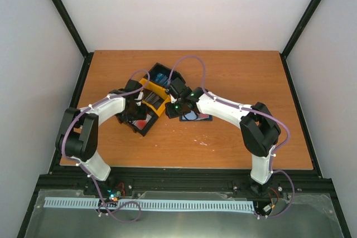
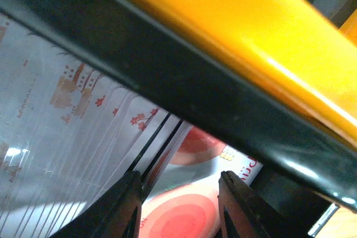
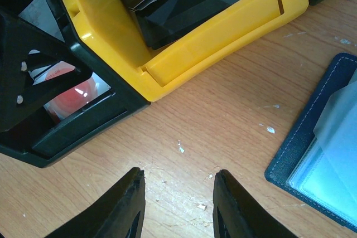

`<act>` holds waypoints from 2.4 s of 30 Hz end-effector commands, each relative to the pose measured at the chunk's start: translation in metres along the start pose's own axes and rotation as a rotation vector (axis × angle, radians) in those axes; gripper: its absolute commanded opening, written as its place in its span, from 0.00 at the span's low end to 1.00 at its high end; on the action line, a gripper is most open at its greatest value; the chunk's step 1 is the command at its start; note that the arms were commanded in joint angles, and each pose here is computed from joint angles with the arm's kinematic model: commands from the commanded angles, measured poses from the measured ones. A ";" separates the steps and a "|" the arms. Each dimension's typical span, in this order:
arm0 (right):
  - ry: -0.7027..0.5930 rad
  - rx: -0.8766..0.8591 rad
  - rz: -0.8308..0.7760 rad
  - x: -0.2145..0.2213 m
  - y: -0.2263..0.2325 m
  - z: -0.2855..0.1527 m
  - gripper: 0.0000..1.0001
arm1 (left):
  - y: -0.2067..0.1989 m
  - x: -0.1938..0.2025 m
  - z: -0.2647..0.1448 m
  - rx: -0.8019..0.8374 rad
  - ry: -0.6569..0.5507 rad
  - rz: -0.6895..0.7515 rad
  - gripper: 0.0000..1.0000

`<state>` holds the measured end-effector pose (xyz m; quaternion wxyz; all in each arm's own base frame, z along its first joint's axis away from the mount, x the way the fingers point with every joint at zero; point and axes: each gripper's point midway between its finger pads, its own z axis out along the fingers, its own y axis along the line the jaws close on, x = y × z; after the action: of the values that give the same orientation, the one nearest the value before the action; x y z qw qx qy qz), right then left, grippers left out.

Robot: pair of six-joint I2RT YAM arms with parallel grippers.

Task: Put the credit cards into the card holder
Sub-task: Pick up the credit card from the storage box.

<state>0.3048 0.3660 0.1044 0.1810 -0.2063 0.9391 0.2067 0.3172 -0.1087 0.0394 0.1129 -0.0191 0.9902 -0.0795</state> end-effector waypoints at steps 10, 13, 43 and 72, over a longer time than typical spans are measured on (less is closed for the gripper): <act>-0.002 0.010 0.002 0.001 0.000 0.002 0.34 | -0.008 0.009 -0.023 0.042 0.060 -0.039 0.32; -0.001 0.011 0.000 0.001 0.000 0.002 0.34 | -0.011 0.015 -0.024 0.060 0.086 -0.051 0.32; -0.005 0.015 0.012 0.005 -0.003 0.002 0.34 | -0.044 0.039 -0.017 0.275 0.191 -0.041 0.29; -0.201 -0.456 0.070 -0.036 0.057 -0.098 0.41 | -0.069 0.005 -0.144 0.399 -0.124 0.066 0.01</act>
<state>0.2943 0.3718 0.1812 0.2189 -0.1958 0.8957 0.3337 0.2854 -0.1367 0.1438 0.1457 0.0135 0.9693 -0.1975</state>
